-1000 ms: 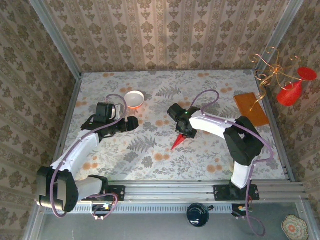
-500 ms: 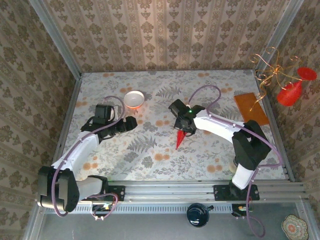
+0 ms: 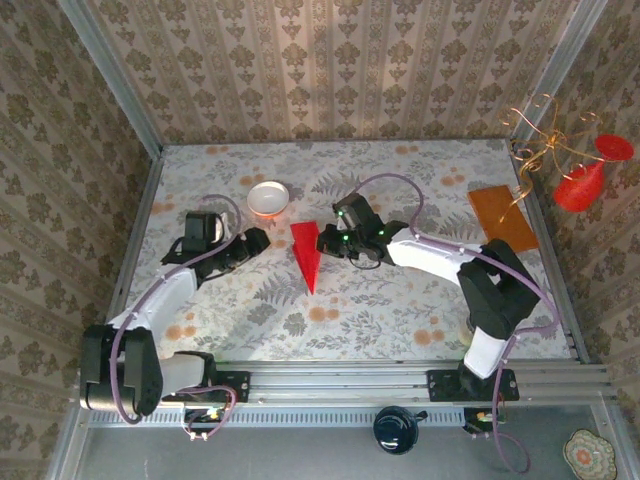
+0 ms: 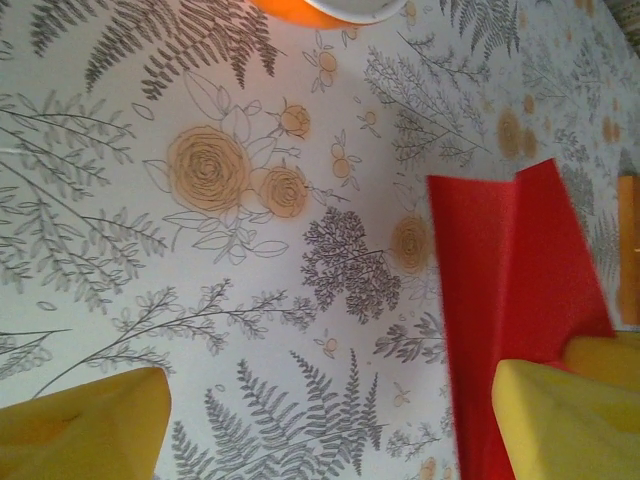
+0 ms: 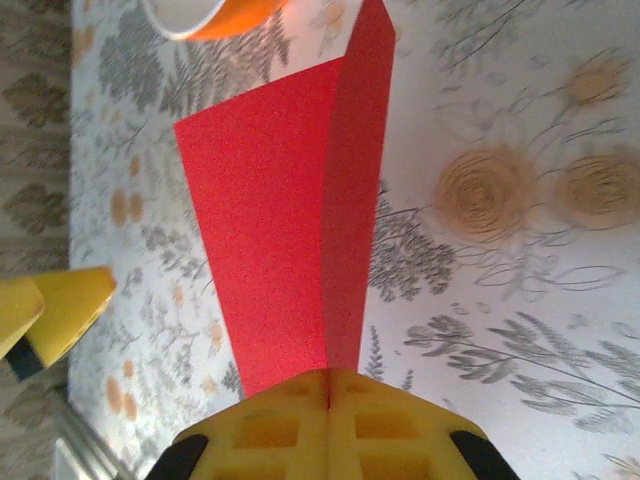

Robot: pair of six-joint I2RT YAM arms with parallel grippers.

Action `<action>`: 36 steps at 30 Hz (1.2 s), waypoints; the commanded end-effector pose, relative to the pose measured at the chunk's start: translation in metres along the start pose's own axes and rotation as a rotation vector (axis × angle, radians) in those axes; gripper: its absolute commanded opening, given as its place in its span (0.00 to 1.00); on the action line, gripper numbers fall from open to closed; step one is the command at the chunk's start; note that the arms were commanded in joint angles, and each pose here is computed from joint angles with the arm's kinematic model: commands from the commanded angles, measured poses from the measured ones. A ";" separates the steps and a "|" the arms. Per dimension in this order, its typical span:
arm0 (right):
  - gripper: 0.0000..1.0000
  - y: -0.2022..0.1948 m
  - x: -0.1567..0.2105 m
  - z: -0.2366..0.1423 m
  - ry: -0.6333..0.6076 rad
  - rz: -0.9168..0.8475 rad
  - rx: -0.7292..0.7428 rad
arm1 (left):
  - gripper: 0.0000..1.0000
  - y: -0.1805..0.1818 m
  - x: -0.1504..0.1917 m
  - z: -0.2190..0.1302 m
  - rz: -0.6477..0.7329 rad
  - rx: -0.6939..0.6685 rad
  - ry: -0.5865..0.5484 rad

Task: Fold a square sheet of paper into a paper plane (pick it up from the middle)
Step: Move a paper plane to the center of the table.

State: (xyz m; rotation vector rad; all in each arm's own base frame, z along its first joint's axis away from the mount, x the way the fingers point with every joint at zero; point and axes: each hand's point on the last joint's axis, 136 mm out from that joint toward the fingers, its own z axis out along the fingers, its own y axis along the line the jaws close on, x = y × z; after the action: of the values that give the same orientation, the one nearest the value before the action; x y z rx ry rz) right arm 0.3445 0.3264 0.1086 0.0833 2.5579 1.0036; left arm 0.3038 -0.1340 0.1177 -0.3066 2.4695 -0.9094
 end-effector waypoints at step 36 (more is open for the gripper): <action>0.00 -0.075 0.033 0.028 0.080 0.159 -0.106 | 0.42 -0.046 0.073 0.101 -0.008 0.054 0.277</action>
State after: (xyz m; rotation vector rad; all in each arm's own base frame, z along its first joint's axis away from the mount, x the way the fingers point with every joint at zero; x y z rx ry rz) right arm 0.3321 0.2950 0.0312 0.2167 2.5933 1.2044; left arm 0.2889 -0.2429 0.0458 -0.1965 2.7128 -1.0577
